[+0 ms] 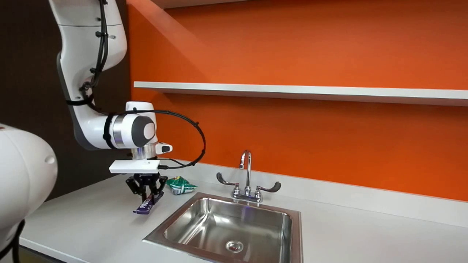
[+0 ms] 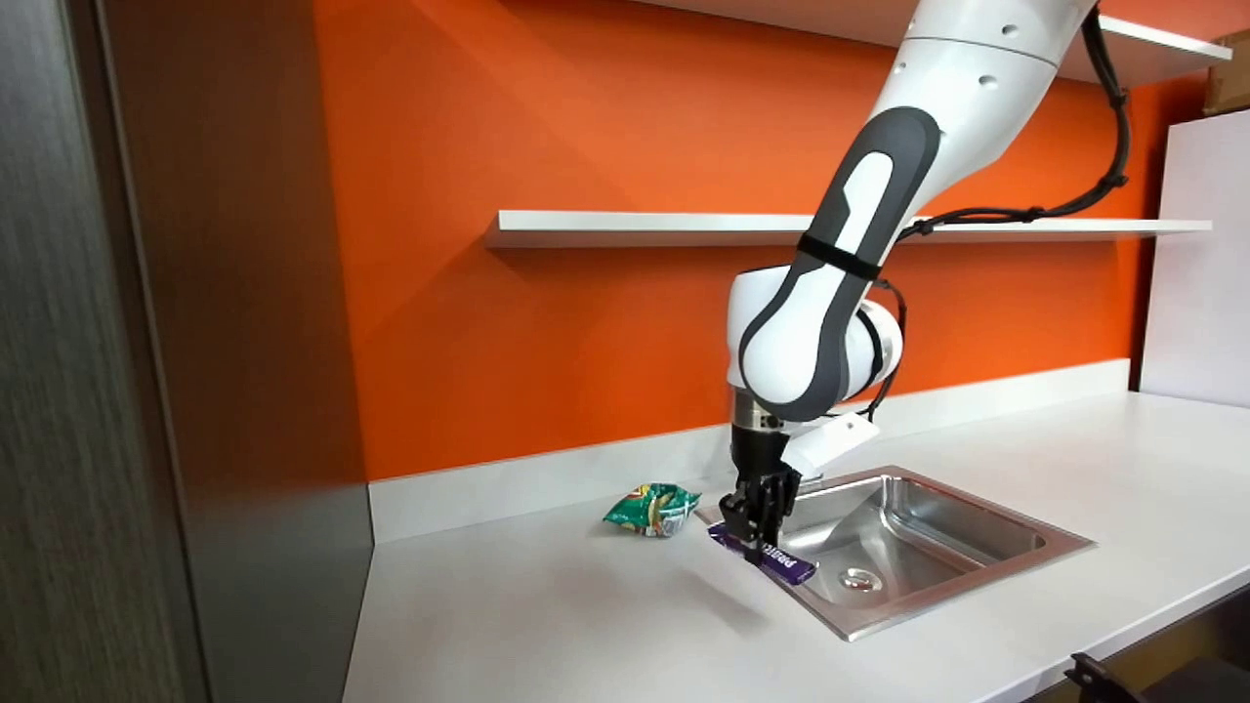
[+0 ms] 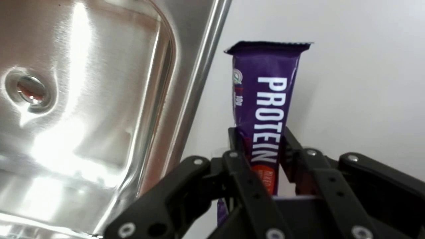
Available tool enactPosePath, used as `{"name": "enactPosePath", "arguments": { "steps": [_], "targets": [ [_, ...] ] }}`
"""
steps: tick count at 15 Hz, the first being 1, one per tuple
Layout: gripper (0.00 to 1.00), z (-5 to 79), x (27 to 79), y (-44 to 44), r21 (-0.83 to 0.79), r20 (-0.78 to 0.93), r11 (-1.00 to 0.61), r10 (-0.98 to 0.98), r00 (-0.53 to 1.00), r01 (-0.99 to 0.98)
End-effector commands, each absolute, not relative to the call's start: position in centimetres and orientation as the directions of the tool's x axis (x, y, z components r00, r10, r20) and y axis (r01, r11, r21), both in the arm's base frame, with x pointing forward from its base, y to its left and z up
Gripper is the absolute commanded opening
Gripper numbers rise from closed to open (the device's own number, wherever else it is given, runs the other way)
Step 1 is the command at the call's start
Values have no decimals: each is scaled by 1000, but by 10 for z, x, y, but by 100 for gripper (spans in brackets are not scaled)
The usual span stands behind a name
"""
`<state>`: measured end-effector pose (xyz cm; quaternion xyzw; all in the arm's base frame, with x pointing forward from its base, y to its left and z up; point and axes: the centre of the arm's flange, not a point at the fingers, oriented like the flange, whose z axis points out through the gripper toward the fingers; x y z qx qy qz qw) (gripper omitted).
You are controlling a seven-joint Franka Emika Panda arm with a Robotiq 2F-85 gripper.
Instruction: Remove the purple packet from the sink and place it on the left side of the counter.
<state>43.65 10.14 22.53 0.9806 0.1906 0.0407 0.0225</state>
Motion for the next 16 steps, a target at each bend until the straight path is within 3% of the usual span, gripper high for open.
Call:
{"name": "enactPosePath", "arguments": {
  "steps": [1, 16],
  "targets": [
    [8, 222, 441, 104, 53, 24, -902, 430, 903, 428],
    [8, 185, 457, 105, 51, -67, -893, 444, 894, 447]
  ]
}}
